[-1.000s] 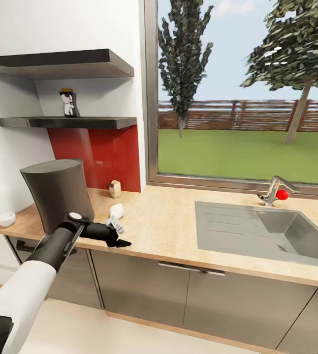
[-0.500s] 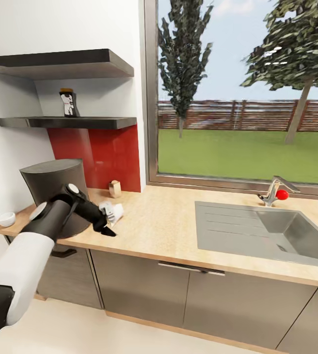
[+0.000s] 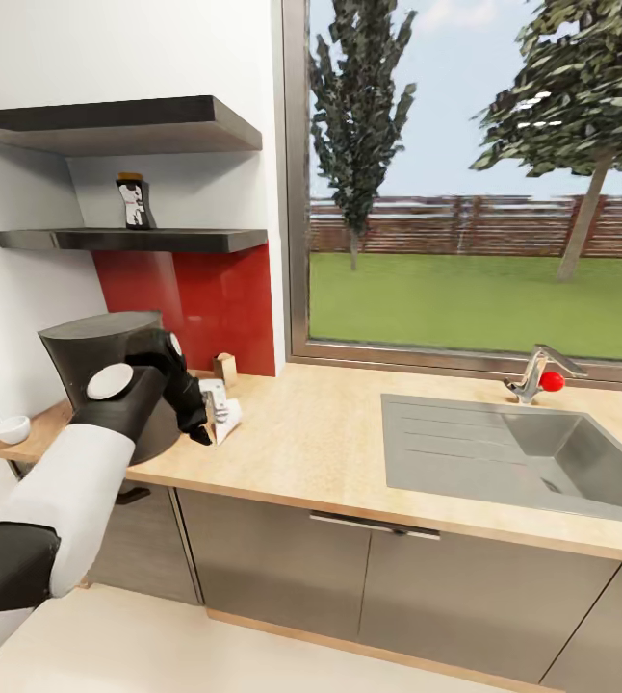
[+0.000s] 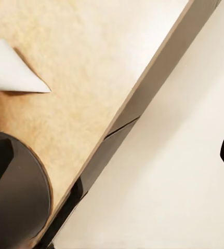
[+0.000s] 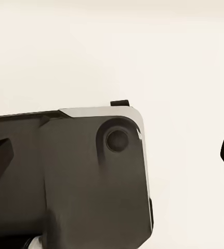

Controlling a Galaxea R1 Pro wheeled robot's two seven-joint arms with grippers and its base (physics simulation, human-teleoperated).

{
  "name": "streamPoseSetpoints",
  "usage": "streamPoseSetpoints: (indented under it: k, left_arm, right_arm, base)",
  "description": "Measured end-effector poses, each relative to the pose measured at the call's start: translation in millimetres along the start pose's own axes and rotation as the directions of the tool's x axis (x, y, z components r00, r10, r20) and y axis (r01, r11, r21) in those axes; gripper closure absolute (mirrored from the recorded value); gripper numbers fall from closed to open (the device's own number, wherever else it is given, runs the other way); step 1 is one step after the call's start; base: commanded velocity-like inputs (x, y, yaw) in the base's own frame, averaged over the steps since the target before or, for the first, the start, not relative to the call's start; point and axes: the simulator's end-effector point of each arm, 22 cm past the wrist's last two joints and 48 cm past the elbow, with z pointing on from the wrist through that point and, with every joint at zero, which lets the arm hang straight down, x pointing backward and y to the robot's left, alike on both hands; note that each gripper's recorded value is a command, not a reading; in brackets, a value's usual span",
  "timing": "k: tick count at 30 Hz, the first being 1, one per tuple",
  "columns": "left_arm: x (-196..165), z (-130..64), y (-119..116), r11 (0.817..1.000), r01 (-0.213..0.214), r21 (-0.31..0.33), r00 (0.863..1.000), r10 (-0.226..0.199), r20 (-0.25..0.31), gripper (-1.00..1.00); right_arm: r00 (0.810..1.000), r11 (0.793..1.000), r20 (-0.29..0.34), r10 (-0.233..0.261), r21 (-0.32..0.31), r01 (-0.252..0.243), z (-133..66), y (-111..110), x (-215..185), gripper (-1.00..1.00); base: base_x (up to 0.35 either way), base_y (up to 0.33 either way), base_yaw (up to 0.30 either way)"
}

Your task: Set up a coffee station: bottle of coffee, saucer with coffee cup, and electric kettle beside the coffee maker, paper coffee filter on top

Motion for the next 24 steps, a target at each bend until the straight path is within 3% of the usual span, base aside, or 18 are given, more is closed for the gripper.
streamPoseSetpoints:
  k: [3, 7, 16, 24]
  left_arm:
    - [-4.3, 1.0, -0.1, 0.999, -0.029, -0.029, 0.998, 0.027, -0.059, -1.00]
    - [-12.5, 1.2, -2.2, 0.997, -0.057, -0.045, 0.995, 0.053, -0.091, -1.00]
    - [-17.9, 1.0, -4.2, 0.996, -0.070, -0.049, 0.993, 0.065, -0.097, -1.00]
    - [-14.5, 0.5, -2.7, 0.992, -0.121, -0.045, 0.988, 0.116, -0.104, -1.00]
  right_arm:
    - [1.000, 1.000, 0.000, -0.001, 0.000, 0.001, 0.0, 0.1, 0.3, -1.00]
    - [1.000, 1.000, -0.001, 0.001, 0.000, -0.001, -0.1, -0.1, 0.4, -1.00]
    - [1.000, 1.000, -0.009, -0.003, 0.008, 0.003, -0.5, -5.3, 4.0, -1.00]
    - [0.994, 1.000, -0.111, -0.005, 0.022, 0.008, -8.1, -13.2, 52.1, -1.00]
  base:
    - [0.000, 0.000, 0.000]
    - [0.000, 0.000, 0.000]
    - [0.049, 0.032, 0.000]
    - [0.224, 0.192, 0.000]
